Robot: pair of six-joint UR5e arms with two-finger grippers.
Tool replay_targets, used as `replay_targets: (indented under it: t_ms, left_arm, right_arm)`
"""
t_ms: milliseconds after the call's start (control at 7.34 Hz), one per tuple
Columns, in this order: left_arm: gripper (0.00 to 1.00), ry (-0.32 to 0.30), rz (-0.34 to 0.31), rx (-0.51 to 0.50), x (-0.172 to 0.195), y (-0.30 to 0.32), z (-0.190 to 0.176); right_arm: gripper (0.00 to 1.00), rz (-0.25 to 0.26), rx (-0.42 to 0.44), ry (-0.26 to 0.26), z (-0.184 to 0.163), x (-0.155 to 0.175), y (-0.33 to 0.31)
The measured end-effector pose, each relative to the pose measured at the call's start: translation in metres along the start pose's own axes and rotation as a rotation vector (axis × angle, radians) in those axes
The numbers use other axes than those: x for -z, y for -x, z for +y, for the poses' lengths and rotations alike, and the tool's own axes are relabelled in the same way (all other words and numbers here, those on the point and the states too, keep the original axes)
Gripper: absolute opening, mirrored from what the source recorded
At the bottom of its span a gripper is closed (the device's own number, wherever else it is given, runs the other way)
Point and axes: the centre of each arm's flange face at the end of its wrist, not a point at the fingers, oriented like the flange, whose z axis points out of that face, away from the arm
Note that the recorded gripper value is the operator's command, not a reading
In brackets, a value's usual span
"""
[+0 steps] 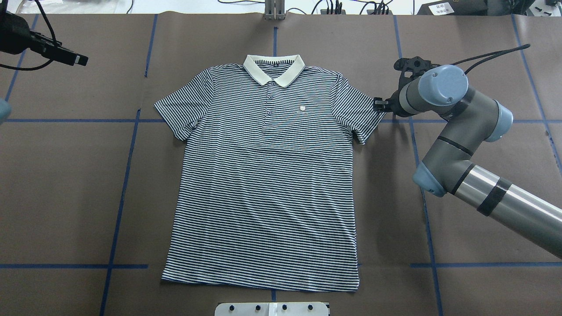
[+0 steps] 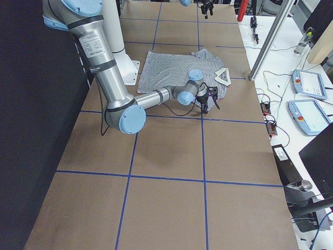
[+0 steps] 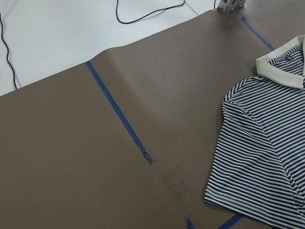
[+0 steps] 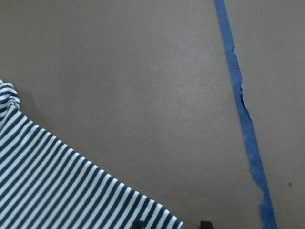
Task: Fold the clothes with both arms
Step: 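Move the right gripper toward the sleeve nearest it, then grasp the sleeve with the right gripper and fold it onto the shirt body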
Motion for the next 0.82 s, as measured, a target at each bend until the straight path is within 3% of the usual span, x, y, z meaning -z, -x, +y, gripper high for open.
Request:
replay_targets:
  t_ms: [409,818]
  left_arm:
    - [1.00,0.000,0.000,-0.001,0.000,0.000,0.002]
    - [1.00,0.003,-0.001,0.000,0.000,0.002,0.004]
  right_arm:
    - [0.00,-0.006,-0.003,-0.002,-0.003,0.001,0.006]
    - [0.00,-0.051,-0.054,-0.023,-0.014,0.021,0.039]
